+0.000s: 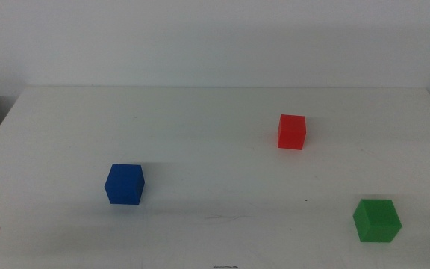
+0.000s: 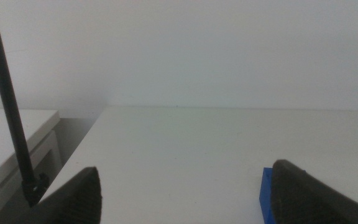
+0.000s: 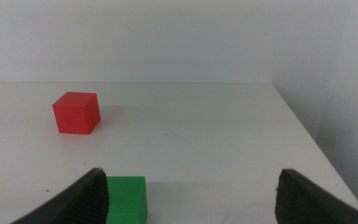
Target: Stack red cubes first, then green, then blue cubes in a specific spot.
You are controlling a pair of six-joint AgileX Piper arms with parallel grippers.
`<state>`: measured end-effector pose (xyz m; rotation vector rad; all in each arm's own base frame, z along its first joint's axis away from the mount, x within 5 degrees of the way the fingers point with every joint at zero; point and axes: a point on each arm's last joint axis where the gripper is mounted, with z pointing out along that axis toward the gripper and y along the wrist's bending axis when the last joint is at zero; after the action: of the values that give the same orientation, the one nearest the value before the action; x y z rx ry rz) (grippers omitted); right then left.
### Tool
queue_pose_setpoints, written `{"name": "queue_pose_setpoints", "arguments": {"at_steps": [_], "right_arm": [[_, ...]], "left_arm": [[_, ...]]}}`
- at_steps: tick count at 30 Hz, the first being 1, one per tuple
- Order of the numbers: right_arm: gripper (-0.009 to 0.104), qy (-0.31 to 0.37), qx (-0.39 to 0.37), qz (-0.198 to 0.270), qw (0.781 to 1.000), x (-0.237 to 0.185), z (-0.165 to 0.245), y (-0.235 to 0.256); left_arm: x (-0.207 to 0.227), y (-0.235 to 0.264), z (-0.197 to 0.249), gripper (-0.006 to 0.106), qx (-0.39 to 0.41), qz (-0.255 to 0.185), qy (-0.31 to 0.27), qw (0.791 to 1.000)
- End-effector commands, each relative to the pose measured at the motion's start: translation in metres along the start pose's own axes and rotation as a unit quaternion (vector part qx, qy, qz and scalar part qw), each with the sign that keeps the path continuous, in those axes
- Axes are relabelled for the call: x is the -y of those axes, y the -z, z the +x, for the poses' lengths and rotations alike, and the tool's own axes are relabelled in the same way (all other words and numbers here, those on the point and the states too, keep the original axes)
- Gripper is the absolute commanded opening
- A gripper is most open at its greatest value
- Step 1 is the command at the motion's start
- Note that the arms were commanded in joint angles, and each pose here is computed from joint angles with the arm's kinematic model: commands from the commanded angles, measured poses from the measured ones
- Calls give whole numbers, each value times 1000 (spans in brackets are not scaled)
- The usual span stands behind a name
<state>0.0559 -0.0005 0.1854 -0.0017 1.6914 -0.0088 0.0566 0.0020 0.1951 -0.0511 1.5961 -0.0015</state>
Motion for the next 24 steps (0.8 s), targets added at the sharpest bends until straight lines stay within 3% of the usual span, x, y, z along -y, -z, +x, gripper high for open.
{"name": "queue_pose_setpoints", "arguments": {"at_steps": [1,10,16,24], "right_arm": [[94,-4,63,1,998,0,-21,5],[94,-54,37,-14,998,-2,-83,10],[94,-52,-98,-18,994,-3,-119,-12],[94,-39,-260,-53,963,-14,-171,-65]], "left_arm": [[1,2,-9,93,50,4,6,999],[1,2,-9,93,50,4,6,999],[1,2,-9,93,50,4,6,999],[1,2,-9,93,50,4,6,999]]}}
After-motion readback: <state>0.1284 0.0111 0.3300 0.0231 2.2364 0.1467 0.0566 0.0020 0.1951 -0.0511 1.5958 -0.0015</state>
